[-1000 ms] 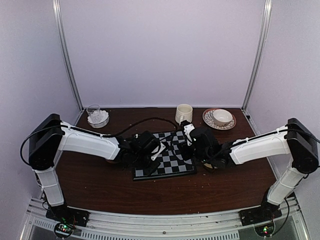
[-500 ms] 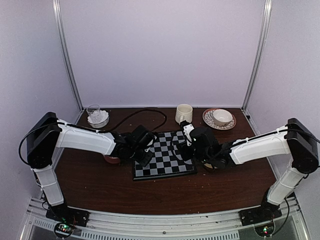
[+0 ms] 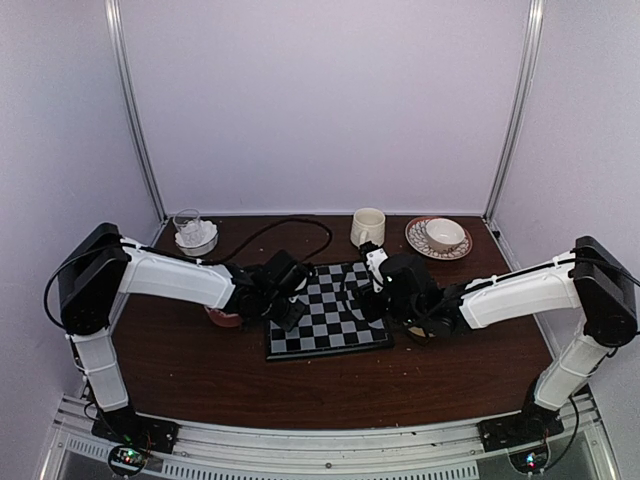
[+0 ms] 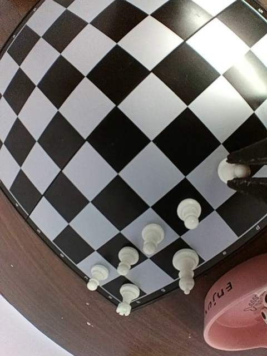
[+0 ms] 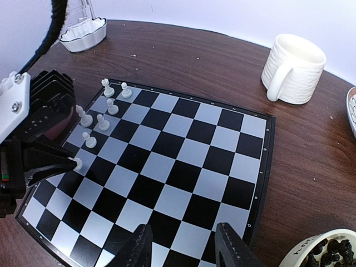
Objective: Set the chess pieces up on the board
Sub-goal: Place the pawn on e2.
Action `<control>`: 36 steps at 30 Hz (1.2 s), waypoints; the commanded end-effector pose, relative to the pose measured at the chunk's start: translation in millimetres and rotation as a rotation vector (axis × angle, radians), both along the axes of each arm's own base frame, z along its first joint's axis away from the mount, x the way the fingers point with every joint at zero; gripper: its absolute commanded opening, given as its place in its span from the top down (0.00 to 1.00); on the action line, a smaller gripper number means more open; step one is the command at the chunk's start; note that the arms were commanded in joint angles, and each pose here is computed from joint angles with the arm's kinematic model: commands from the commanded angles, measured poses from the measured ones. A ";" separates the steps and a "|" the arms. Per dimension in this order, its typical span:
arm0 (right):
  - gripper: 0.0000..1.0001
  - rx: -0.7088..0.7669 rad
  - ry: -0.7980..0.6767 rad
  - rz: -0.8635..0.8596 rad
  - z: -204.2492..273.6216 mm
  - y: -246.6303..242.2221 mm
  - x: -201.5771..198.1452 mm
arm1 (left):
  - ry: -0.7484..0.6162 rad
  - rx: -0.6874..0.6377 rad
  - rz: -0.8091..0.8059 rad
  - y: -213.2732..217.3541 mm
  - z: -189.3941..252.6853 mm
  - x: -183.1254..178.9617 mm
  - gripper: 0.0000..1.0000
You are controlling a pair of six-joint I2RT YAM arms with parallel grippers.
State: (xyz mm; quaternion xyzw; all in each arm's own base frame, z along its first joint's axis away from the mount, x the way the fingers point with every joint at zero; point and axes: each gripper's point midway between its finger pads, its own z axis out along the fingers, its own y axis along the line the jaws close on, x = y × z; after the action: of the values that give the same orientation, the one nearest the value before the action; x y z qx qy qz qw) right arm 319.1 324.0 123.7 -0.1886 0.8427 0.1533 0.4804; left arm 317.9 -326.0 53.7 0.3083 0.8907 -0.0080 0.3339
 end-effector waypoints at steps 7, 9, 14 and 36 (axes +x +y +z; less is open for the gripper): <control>0.59 0.017 -0.012 0.005 8.2 2.5 3.6 | -0.028 -0.018 0.021 -5.1 5.7 15.3 0.99; 0.60 0.017 -0.011 0.005 8.2 2.5 3.5 | -0.027 -0.017 0.021 -5.1 5.3 15.2 0.98; 0.60 0.016 -0.009 0.008 7.4 2.8 2.9 | -0.020 -0.010 0.018 -5.4 3.0 14.8 0.97; 0.60 0.019 -0.009 0.019 8.8 4.1 2.0 | 0.002 0.038 0.039 0.8 -4.5 15.1 0.90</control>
State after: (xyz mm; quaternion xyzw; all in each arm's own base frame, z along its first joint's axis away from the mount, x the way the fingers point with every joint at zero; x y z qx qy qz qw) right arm 317.2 326.6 123.2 -0.1950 0.8422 0.1601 0.4764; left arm 327.2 -327.4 46.2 0.3060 0.8948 0.0083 0.3249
